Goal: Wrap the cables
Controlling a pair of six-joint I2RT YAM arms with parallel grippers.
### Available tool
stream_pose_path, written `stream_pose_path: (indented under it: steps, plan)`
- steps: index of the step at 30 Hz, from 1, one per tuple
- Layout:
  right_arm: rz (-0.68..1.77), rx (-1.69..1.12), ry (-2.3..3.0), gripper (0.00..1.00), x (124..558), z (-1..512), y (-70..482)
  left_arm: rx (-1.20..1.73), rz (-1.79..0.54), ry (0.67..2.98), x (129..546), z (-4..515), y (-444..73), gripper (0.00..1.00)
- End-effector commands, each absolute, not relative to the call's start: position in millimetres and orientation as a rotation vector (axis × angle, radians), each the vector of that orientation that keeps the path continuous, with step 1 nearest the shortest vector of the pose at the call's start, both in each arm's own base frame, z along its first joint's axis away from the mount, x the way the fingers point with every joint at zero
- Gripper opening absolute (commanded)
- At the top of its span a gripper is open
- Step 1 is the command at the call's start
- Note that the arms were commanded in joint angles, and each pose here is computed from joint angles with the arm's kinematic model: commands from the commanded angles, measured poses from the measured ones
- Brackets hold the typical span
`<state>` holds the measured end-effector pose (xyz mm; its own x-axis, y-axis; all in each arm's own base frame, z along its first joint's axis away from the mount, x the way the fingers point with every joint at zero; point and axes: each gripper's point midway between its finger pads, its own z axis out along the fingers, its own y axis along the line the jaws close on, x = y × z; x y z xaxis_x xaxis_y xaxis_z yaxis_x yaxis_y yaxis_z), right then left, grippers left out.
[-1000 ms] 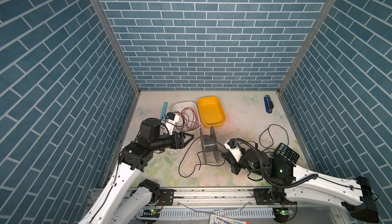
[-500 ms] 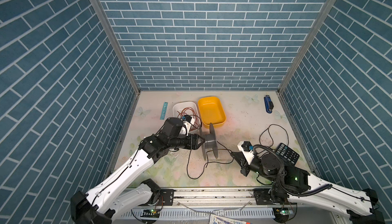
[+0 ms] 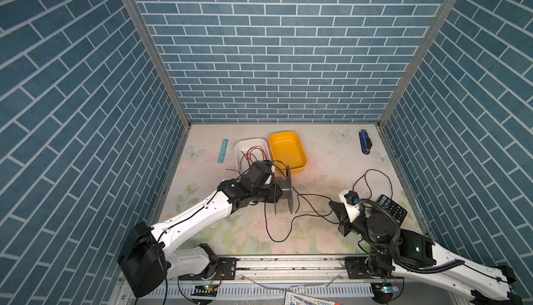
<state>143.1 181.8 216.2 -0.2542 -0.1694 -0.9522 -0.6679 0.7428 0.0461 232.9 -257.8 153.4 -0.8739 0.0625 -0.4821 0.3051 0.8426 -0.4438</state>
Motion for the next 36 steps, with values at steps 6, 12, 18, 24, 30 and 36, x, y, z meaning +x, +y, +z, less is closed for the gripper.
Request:
stream_pose_path:
  steps: [6, 12, 18, 24, 30, 36]
  plan:
    - [0.422, -0.618, 1.852, 0.0, 150.7, 217.1, 162.8, 0.351, -0.55, 2.521, 244.8, 167.3, -250.7, 0.29]
    - [0.369, -0.594, 1.84, 0.0, 158.0, 225.4, 162.5, 0.448, -0.544, 2.523, 244.0, 168.3, -256.6, 0.19]
    - [0.336, -0.599, 1.794, 0.0, 163.1, 242.3, 165.6, 0.482, -0.533, 2.491, 246.8, 180.1, -256.3, 0.08]
    - [0.307, -0.588, 1.757, 0.0, 167.1, 253.9, 163.7, 0.502, -0.446, 2.46, 249.0, 205.0, -241.0, 0.0]
    - [0.095, -0.381, 1.735, 0.0, 186.7, 273.9, 120.6, 0.513, -0.37, 2.42, 239.7, 240.6, -213.8, 0.0]
    - [-0.01, -0.161, 1.678, 0.0, 193.6, 314.6, 68.3, 0.529, -0.31, 2.445, 227.8, 247.8, -190.2, 0.0]
